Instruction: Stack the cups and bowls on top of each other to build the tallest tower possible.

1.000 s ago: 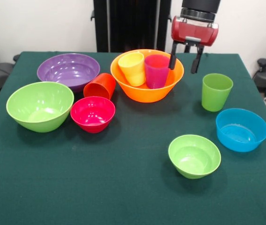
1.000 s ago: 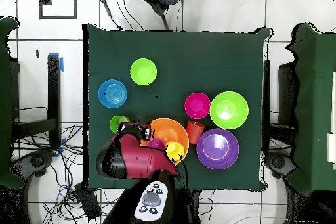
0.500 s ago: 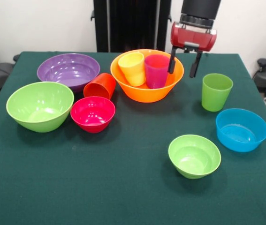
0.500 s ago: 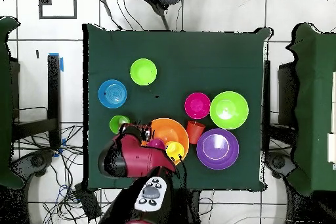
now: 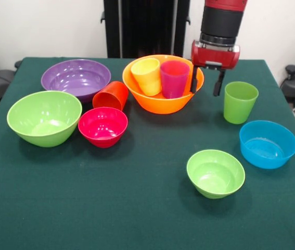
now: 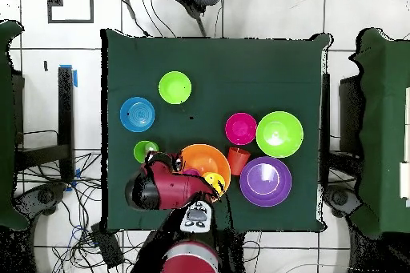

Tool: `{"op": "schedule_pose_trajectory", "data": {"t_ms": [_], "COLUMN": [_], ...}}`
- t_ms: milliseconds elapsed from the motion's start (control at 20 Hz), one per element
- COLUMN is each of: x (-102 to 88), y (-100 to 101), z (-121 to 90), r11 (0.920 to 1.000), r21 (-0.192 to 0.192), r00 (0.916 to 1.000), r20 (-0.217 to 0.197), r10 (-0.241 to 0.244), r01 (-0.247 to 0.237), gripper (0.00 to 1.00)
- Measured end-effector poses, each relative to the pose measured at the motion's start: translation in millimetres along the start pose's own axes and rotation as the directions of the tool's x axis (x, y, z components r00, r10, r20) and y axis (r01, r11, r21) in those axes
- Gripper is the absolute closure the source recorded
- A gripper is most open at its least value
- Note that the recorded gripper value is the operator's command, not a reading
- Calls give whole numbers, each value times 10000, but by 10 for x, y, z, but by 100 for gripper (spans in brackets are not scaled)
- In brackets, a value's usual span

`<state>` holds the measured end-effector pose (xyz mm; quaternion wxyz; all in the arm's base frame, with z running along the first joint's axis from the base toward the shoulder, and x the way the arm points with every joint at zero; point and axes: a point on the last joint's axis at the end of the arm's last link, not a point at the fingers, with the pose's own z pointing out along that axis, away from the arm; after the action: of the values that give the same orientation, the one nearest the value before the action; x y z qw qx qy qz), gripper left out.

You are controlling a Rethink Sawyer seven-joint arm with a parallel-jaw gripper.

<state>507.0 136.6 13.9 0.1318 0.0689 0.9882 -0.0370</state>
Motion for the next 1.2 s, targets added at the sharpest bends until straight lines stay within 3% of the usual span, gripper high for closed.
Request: {"op": "schedule_pose_trajectory", "data": {"t_ms": [300, 600, 1200], "x": [-34, -32, -43], "y": [73, 226, 498], "z": [57, 15, -131], "r11": [9977, 9878, 9746], "r21": [-680, -1475, -2046], "r00": [10000, 9983, 9947], "r20": [-18, 383, 657], "r10": [-72, -442, -794], "r01": [70, 494, 914], "gripper": [0, 0, 0]}}
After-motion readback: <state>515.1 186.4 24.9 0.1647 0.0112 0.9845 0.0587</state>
